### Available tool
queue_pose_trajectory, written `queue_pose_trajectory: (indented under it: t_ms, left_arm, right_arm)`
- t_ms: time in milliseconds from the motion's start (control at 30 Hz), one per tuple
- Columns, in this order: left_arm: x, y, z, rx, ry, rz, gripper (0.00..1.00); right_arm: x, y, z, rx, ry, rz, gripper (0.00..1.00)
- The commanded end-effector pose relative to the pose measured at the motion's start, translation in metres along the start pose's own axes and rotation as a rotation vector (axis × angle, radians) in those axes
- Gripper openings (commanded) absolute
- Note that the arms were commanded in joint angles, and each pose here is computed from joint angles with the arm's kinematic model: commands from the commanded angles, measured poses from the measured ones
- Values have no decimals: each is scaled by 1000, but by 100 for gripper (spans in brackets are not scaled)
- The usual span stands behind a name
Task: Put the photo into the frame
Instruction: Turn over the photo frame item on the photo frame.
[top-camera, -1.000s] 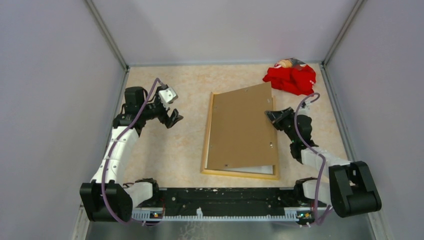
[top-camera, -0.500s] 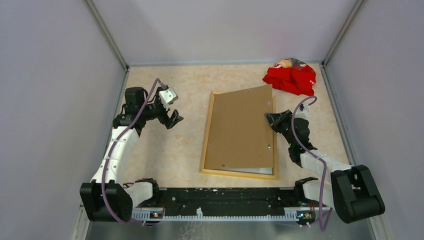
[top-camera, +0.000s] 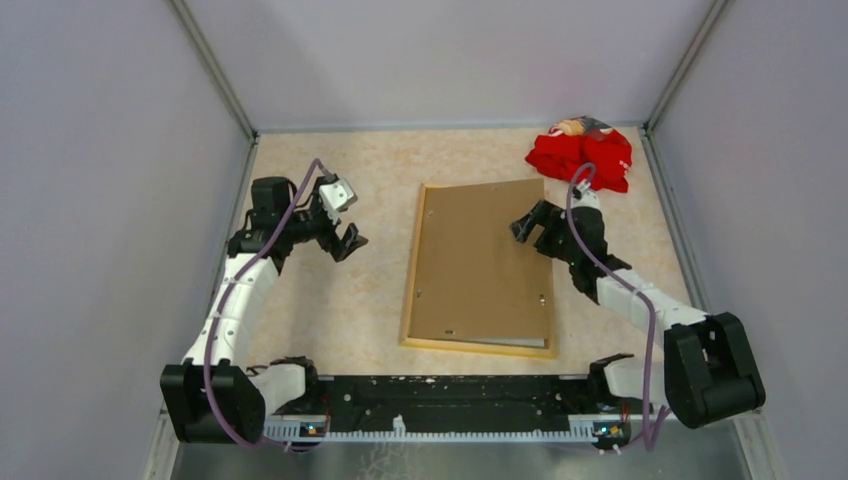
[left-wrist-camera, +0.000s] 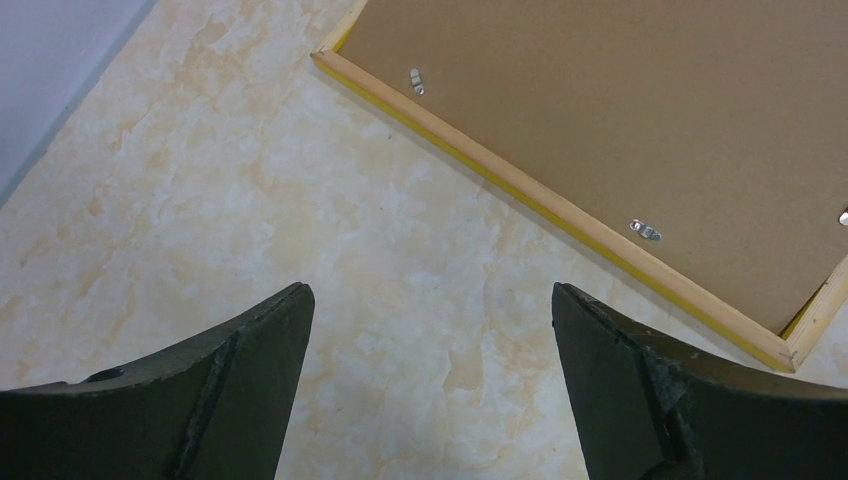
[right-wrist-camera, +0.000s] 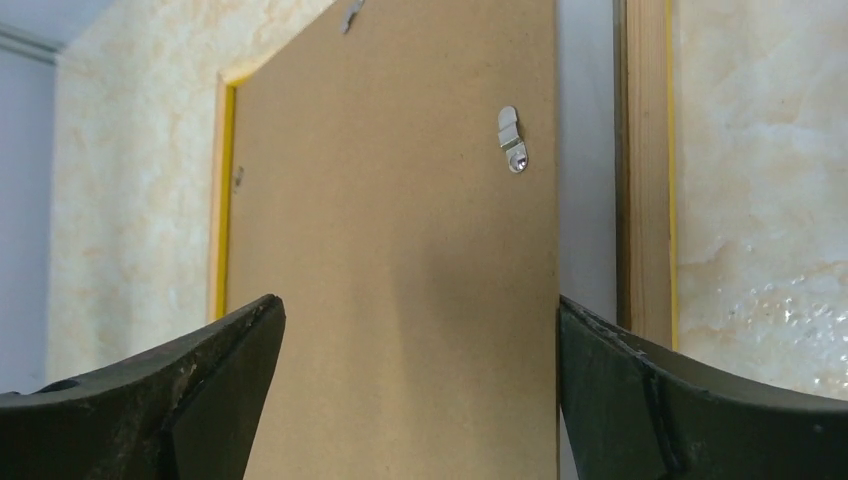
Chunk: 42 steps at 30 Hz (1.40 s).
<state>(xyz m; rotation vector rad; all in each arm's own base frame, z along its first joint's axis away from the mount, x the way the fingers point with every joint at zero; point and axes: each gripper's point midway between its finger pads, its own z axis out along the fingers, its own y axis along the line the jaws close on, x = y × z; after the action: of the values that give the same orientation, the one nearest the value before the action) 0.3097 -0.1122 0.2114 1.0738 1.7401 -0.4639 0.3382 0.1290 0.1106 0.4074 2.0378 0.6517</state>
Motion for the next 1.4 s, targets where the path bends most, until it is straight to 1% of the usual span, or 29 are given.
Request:
queue_pose_trajectory:
  t_ms: [0,200,367,433,733,833,900,933,1000,1067,1133,1233,1367]
  left_arm:
    - [-3,-5,1,24,-25,15,95]
    - [-6,-4,0,22,-30,14,96]
    - [-4,-4,1,22,-22,5,96]
    - [-2,-4,2,23,-15,2,97]
    - [6,-6,5,42,5,-17,99]
    - [12,-9,8,58,10,-35,98]
    - [19,-13,14,82,7,-55,97]
    - [23,-16,18,97,7,-77,96]
    - [31,-23,26,145,8,-128,94]
    - [39,-30,37,185,26,-195,90]
    - [45,-36,47,222,41,-260,87]
    - [52,-44,63,267,75,-311,82]
    - [62,-53,85,321,134,-376,75]
  right_arm:
    - [-7,18,0,34,65,-179,99]
    - [6,6,3,175,196,-275,99]
    - [7,-7,1,272,244,-303,99]
    - [3,-8,0,295,246,-315,99]
    - [-22,9,-7,284,201,-326,99]
    - [-24,23,-12,217,185,-306,98]
    - [-19,43,-16,115,183,-271,94]
    - [-15,60,-18,46,169,-266,89]
    - [5,88,-25,-61,173,-265,81]
    - [36,114,-31,-155,212,-249,76]
    - [59,129,-34,-224,253,-211,74]
    - [85,148,-37,-316,261,-149,69]
    - [116,160,-36,-382,258,-174,67]
